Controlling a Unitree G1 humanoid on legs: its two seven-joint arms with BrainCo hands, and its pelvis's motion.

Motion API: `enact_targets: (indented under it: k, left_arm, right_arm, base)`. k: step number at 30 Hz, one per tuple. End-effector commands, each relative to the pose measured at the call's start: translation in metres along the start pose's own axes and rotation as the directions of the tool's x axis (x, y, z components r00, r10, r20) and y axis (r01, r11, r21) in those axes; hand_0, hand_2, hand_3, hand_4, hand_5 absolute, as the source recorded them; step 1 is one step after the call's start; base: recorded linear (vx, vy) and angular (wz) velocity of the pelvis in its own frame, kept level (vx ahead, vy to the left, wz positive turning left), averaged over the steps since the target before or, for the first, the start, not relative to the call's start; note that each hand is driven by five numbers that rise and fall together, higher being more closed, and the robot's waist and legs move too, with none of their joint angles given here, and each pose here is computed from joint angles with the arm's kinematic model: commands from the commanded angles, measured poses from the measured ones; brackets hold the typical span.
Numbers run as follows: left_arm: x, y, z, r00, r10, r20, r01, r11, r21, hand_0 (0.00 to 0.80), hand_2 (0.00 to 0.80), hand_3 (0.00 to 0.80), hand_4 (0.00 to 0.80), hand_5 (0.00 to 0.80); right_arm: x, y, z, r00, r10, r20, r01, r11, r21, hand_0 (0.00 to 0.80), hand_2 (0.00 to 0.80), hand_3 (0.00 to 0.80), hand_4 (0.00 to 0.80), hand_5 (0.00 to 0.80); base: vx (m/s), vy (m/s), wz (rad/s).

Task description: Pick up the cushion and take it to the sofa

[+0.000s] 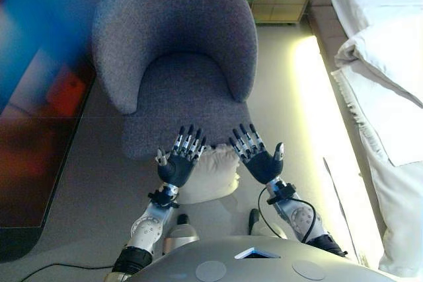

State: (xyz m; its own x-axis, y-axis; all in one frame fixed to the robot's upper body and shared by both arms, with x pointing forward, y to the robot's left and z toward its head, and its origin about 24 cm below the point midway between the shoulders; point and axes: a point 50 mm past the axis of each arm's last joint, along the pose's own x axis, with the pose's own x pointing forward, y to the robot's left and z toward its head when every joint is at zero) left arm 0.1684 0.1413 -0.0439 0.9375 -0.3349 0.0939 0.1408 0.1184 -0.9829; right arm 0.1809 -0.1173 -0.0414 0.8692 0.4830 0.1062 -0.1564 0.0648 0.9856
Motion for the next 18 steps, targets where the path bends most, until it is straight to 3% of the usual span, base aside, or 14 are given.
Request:
enact_targets:
  k: [1,6,9,11,12,13,14,18]
  left_arm:
    - [0.014,-0.019,0.009,0.994,-0.108,-0.006,0.109,0.993,0.053,0.000,0.000,0.000,0.000,0.000]
    - [0.012,-0.016,0.011,0.997,-0.067,-0.023,0.070,0.991,0.114,0.000,0.000,0.000,0.000,0.000]
    - [0.010,-0.012,0.020,1.000,0.018,-0.016,-0.013,0.964,0.267,0.000,0.000,0.000,0.000,0.000]
    - [0.008,-0.006,0.036,0.983,0.176,0.042,-0.173,0.841,0.512,0.000,0.000,0.000,0.000,0.000]
    - [0.008,-0.005,0.039,0.979,0.197,0.055,-0.194,0.813,0.549,0.000,0.000,0.000,0.000,0.000]
    - [0.008,-0.003,0.049,0.950,0.286,0.127,-0.295,0.680,0.672,0.000,0.000,0.000,0.000,0.000]
    - [0.008,-0.003,0.058,0.928,0.330,0.171,-0.345,0.596,0.725,0.000,0.000,0.000,0.000,0.000]
    - [-0.001,0.003,0.074,0.884,0.396,0.247,-0.424,0.457,0.782,0.000,0.000,0.000,0.000,0.000]
  right_arm:
    - [0.017,0.022,0.003,0.990,0.139,0.003,-0.139,0.990,-0.036,0.000,0.000,0.000,0.000,0.000]
    - [0.015,0.021,0.003,0.993,0.120,-0.009,-0.120,0.990,-0.074,0.000,0.000,0.000,0.000,0.000]
    - [0.014,0.017,0.006,0.997,0.068,-0.022,-0.070,0.985,-0.156,0.000,0.000,0.000,0.000,0.000]
    - [0.010,0.010,0.017,0.997,-0.081,0.015,0.081,0.931,-0.355,0.000,0.000,0.000,0.000,0.000]
    - [0.010,0.008,0.019,0.993,-0.115,0.028,0.117,0.916,-0.384,0.000,0.000,0.000,0.000,0.000]
    - [0.007,0.002,0.030,0.968,-0.235,0.087,0.245,0.809,-0.535,0.000,0.000,0.000,0.000,0.000]
    - [0.006,0.000,0.036,0.954,-0.281,0.106,0.285,0.735,-0.616,0.000,0.000,0.000,0.000,0.000]
    - [-0.001,0.000,0.049,0.938,-0.325,0.116,0.304,0.620,-0.724,0.000,0.000,0.000,0.000,0.000]
  base:
    - [0.000,0.000,0.00]
    - [0.000,0.000,0.00]
    - [0.000,0.000,0.00]
    - [0.000,0.000,0.00]
    - [0.039,0.006,0.00]
    - [0.055,0.005,0.00]
    - [0.063,0.004,0.00]
    - [0.054,-0.013,0.01]
